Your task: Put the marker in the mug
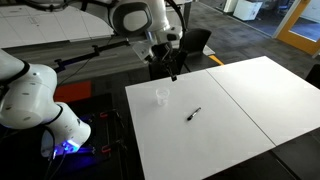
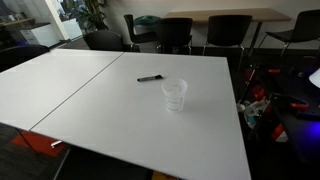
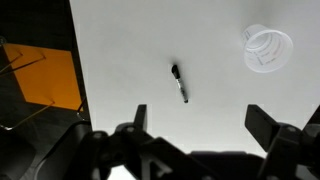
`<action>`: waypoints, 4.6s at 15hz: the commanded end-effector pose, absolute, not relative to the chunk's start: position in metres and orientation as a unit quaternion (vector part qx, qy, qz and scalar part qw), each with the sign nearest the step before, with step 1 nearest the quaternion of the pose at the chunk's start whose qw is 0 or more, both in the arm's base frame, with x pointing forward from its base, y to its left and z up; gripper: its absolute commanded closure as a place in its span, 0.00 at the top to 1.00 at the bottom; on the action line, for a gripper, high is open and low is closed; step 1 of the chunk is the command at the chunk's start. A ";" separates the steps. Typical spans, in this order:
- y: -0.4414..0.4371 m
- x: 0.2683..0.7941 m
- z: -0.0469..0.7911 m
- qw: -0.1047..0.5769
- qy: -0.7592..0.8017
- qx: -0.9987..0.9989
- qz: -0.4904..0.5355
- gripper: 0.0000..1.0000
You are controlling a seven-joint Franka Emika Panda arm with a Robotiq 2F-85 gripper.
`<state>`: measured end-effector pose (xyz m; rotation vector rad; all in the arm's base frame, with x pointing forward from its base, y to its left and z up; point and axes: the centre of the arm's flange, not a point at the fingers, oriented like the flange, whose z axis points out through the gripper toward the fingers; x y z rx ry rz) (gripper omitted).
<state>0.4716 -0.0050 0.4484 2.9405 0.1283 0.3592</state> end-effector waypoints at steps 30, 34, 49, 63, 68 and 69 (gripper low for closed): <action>-0.041 0.649 0.310 0.074 0.201 0.974 0.065 1.00; -0.048 0.663 0.272 0.059 0.199 0.976 0.065 1.00; -0.040 0.704 0.163 0.036 0.217 0.975 0.022 1.00; -0.054 0.736 0.127 0.018 0.221 0.975 -0.013 1.00; -0.062 0.735 0.114 0.012 0.225 0.974 -0.028 1.00; -0.062 0.735 0.111 0.011 0.226 0.974 -0.029 1.00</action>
